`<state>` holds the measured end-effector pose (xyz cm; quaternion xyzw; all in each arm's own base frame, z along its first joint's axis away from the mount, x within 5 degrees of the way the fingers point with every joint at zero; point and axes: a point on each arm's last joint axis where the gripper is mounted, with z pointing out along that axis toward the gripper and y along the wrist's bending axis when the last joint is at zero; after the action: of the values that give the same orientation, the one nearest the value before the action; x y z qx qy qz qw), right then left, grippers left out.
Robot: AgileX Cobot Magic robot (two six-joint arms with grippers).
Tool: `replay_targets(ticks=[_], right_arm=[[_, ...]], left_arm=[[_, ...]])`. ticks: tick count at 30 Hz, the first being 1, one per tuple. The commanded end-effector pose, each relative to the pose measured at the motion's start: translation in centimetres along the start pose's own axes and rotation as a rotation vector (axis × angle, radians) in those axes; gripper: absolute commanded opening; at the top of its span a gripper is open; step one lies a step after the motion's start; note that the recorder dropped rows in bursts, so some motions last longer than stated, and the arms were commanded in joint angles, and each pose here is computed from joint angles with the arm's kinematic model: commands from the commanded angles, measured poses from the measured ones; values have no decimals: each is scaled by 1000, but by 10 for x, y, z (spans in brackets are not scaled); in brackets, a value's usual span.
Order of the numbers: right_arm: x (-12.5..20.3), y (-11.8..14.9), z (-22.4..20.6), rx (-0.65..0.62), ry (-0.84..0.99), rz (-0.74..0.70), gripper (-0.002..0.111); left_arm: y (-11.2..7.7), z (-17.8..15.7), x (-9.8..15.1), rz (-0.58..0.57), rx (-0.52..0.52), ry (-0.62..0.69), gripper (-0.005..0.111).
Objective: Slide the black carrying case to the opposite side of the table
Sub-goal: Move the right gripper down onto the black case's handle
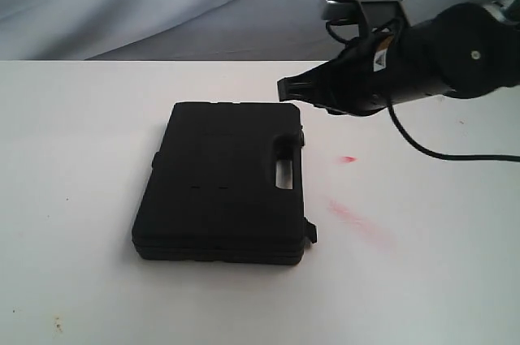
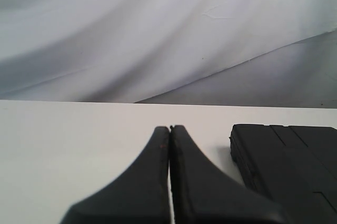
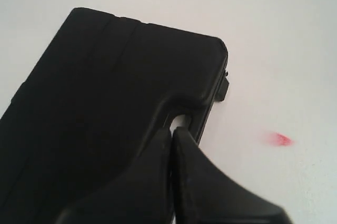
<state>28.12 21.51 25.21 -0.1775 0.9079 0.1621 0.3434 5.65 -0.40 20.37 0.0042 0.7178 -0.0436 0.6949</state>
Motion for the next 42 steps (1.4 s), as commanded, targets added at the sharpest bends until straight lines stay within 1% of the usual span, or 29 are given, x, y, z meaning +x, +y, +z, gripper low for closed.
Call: replay_targets(ticks=[1, 5, 9, 14, 21, 27, 34, 42], right_arm=[[-4, 4, 18, 4, 59, 59, 0], [-6, 4, 31, 34, 149, 74, 0], [-6, 4, 45, 61, 212, 129, 0], [3, 2, 62, 102, 265, 259, 0], [16, -2, 72, 160, 349, 298, 0], [17, -2, 73, 186, 345, 294, 0], [4, 11, 83, 228, 406, 217, 0], [-4, 15, 100, 233, 410, 224, 0]], left_arm=[[0, 0, 0, -7, -2, -10, 0], [0, 0, 0, -7, -2, -10, 0], [0, 0, 0, -7, -2, -10, 0], [0, 0, 0, -7, -2, -10, 0], [0, 0, 0, -7, -2, -10, 0], [0, 0, 0, -7, -2, -10, 0], [0, 0, 0, -7, -2, -10, 0], [0, 0, 0, -7, -2, -10, 0]])
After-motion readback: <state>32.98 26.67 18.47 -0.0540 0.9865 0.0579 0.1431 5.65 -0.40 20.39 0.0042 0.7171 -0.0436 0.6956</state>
